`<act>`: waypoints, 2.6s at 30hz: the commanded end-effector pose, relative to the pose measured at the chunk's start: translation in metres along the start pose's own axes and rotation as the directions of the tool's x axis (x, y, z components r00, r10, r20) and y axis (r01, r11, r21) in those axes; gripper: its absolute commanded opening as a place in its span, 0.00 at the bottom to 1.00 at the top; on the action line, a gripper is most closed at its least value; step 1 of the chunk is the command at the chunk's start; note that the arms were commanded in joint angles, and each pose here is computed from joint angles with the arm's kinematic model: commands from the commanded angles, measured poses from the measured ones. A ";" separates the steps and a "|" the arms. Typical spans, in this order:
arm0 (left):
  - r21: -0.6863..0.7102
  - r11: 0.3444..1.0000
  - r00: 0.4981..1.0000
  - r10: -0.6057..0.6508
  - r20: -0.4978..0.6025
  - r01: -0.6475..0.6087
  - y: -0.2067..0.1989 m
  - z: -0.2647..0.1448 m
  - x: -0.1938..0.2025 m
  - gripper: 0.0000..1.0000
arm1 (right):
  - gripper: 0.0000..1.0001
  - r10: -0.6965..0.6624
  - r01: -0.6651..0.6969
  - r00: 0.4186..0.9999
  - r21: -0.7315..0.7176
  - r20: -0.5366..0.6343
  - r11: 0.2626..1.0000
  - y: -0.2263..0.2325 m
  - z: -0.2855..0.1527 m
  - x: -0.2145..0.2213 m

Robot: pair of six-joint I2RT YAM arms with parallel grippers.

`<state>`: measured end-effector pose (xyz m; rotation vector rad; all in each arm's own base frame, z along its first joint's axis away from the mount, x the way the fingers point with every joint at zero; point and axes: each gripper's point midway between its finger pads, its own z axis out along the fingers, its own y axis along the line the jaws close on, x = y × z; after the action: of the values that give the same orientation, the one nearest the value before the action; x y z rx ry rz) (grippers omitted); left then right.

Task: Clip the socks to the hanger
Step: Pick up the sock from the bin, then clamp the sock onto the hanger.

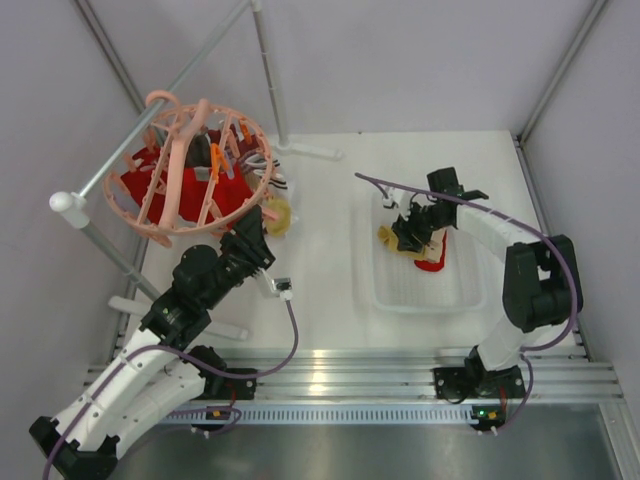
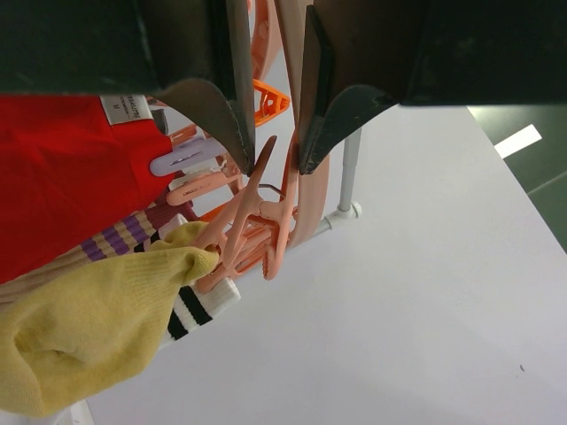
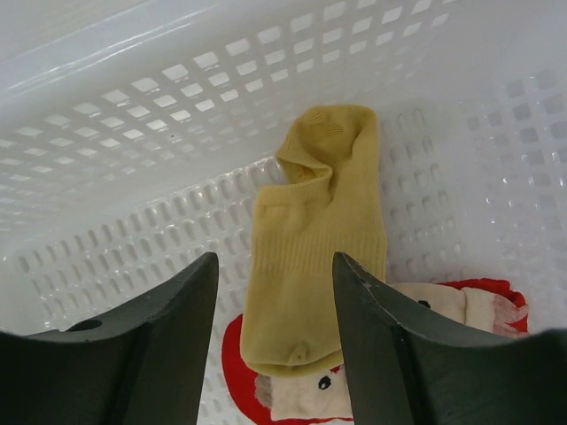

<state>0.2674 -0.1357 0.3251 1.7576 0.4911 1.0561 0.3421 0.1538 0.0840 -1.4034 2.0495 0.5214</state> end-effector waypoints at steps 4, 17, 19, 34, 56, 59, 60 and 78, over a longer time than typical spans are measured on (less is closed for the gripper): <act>-0.001 0.988 0.988 0.154 0.015 -0.154 0.002 0.000 -0.005 0.00 | 0.54 -0.094 0.095 0.995 0.028 -0.022 0.995 -0.016 0.017 0.001; 0.003 0.989 0.989 0.150 0.016 -0.150 0.002 -0.002 -0.004 0.00 | 0.27 -0.138 0.142 0.984 0.030 -0.109 0.989 -0.021 0.045 0.016; 0.004 0.989 0.989 0.150 0.016 -0.150 0.002 -0.001 -0.005 0.00 | 0.10 -0.138 0.141 0.984 0.022 -0.114 0.990 -0.015 0.046 0.018; 0.002 0.993 0.993 0.117 0.002 -0.117 0.005 0.000 0.000 0.00 | 0.00 0.171 -0.161 0.932 -0.060 0.320 0.985 0.037 -0.048 -0.104; -0.022 0.997 0.997 0.078 -0.010 -0.078 0.002 0.007 -0.002 0.00 | 0.00 0.242 -0.195 0.785 -0.144 0.570 0.970 0.128 -0.046 -0.274; -0.016 0.996 0.996 0.090 -0.005 -0.091 0.001 0.009 -0.003 0.00 | 0.00 0.233 -0.175 0.789 -0.156 0.569 0.972 0.138 -0.044 -0.282; -0.018 0.995 0.995 0.096 -0.005 -0.097 0.002 0.010 -0.003 0.00 | 0.00 0.228 -0.168 0.790 -0.156 0.568 0.973 0.141 -0.043 -0.284; -0.033 0.995 0.996 0.092 0.001 -0.092 0.002 0.010 -0.005 0.00 | 0.00 0.200 -0.119 0.809 -0.180 0.553 0.977 0.164 -0.027 -0.307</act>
<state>0.2746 -0.1393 0.3230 1.7332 0.4913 1.0722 0.2661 0.3989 0.2735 -0.9787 1.7533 1.0137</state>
